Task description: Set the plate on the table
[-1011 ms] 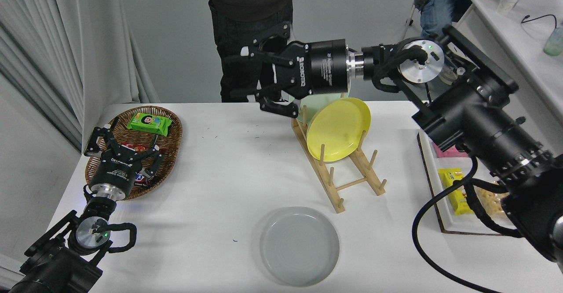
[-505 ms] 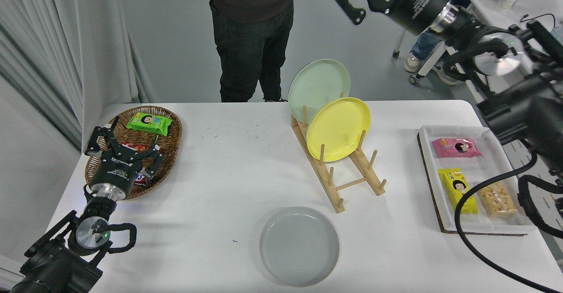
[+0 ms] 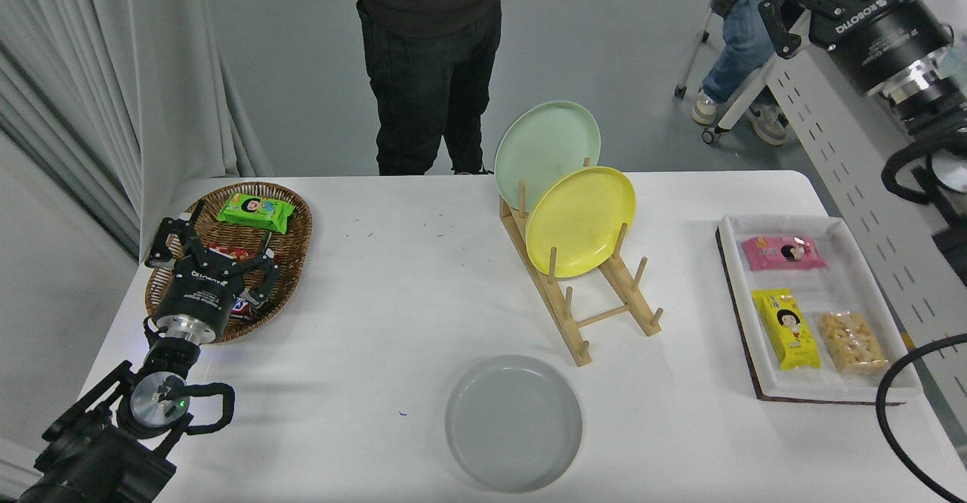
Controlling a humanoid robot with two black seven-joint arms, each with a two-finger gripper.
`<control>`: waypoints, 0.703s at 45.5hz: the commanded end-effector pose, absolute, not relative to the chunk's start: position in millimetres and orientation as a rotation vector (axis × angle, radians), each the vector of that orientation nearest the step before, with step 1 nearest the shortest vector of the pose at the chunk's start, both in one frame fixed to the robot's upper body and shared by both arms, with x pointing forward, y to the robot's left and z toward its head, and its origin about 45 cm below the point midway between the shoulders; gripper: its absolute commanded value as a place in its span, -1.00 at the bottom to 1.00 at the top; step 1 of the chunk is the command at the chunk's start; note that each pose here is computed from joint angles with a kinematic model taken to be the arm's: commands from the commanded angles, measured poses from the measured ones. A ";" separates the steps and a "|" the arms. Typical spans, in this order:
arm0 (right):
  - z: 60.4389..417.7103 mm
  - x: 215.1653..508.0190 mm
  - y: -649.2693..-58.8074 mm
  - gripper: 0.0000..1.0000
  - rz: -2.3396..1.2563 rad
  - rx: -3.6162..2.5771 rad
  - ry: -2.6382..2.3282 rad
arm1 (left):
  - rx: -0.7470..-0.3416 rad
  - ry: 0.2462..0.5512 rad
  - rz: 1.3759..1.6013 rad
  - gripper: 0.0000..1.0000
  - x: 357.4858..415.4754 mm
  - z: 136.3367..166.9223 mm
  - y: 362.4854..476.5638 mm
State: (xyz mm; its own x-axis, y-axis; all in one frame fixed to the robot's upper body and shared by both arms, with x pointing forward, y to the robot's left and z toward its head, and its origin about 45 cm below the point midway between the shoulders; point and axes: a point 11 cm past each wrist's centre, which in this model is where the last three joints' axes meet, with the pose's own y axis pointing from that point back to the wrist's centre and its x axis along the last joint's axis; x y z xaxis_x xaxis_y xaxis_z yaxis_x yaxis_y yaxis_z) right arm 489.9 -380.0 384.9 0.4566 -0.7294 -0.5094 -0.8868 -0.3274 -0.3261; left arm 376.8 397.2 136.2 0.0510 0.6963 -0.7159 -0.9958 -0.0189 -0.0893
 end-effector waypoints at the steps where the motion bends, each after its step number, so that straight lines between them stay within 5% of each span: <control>1: 350.7 471.2 -430.8 1.00 0.370 -2.126 1.531 | -0.695 0.553 1.462 0.96 376.5 135.8 397.6; 21: 218.7 406.4 -506.7 1.00 0.621 -2.042 1.988 | -0.696 0.552 1.459 0.96 377.0 136.5 397.1; 32: 174.8 399.7 -501.5 1.00 0.712 -1.943 2.066 | -0.695 0.553 1.459 0.96 377.0 136.3 397.0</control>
